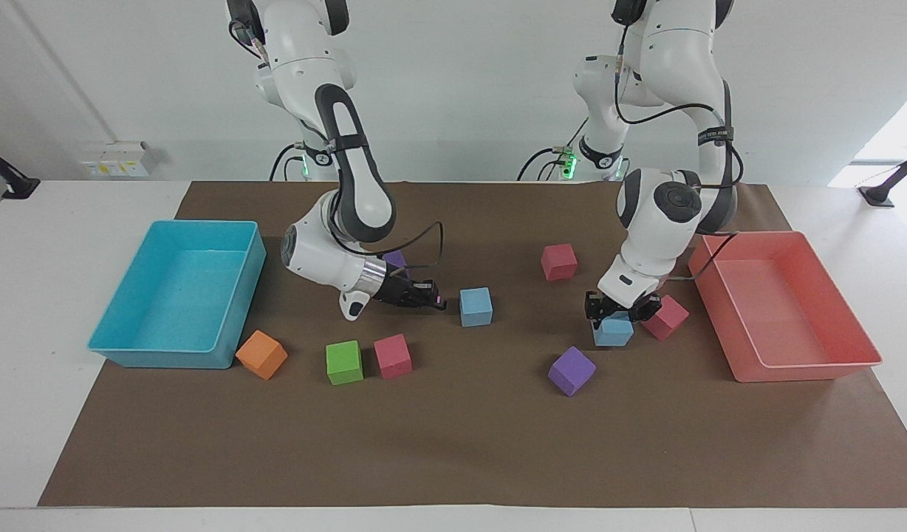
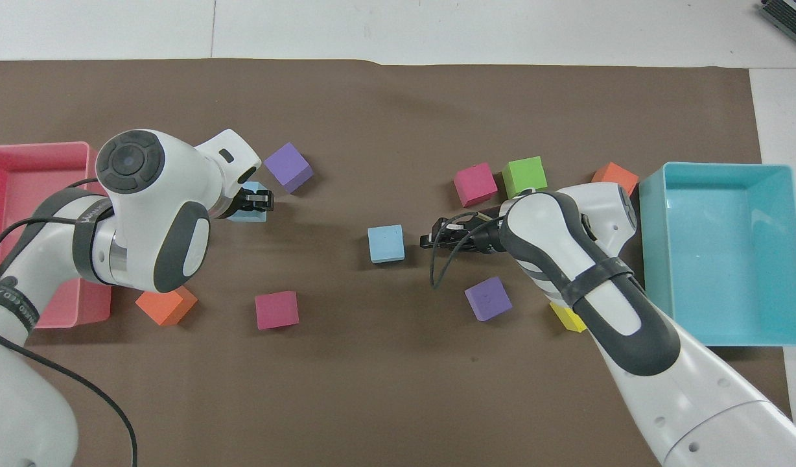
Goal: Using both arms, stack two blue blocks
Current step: 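Close the left gripper on the light-blue cube and lift it, then carry the light-blue cube with the left gripper over the center cube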
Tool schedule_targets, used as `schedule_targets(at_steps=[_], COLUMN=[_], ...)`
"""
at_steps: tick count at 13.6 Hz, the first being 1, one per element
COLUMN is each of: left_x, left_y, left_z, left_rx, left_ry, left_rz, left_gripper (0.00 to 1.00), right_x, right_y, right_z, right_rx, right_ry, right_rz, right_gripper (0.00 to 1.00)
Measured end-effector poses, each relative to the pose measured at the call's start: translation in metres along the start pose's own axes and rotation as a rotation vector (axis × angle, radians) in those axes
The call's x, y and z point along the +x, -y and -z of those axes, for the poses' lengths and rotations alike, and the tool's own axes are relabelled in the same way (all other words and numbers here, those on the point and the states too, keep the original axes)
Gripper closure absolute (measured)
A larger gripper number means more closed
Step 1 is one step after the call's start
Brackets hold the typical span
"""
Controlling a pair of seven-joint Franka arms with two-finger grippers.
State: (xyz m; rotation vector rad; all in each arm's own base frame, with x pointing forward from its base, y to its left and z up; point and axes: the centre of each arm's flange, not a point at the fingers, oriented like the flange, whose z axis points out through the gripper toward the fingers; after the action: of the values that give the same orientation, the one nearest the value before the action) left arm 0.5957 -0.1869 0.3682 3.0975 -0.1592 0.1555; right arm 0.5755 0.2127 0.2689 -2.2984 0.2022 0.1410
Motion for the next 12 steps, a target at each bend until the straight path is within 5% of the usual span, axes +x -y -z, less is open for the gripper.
schedule_targets(at_steps=[6,12], left_x=[0.005,-0.008], left_y=[-0.03,-0.122], left_z=[0.017,0.037], left_rx=[-0.012,-0.035], left_ry=[-0.034,-0.05], left_rz=[-0.003,0.049], left_gripper=[0.41,0.41], right_x=[0.0,0.0], right_y=[0.0,0.0], right_z=[0.0,0.0], right_rx=[0.0,0.0], right_ry=[0.0,0.0], right_rz=[0.0,0.0], right_gripper=[0.99,0.99])
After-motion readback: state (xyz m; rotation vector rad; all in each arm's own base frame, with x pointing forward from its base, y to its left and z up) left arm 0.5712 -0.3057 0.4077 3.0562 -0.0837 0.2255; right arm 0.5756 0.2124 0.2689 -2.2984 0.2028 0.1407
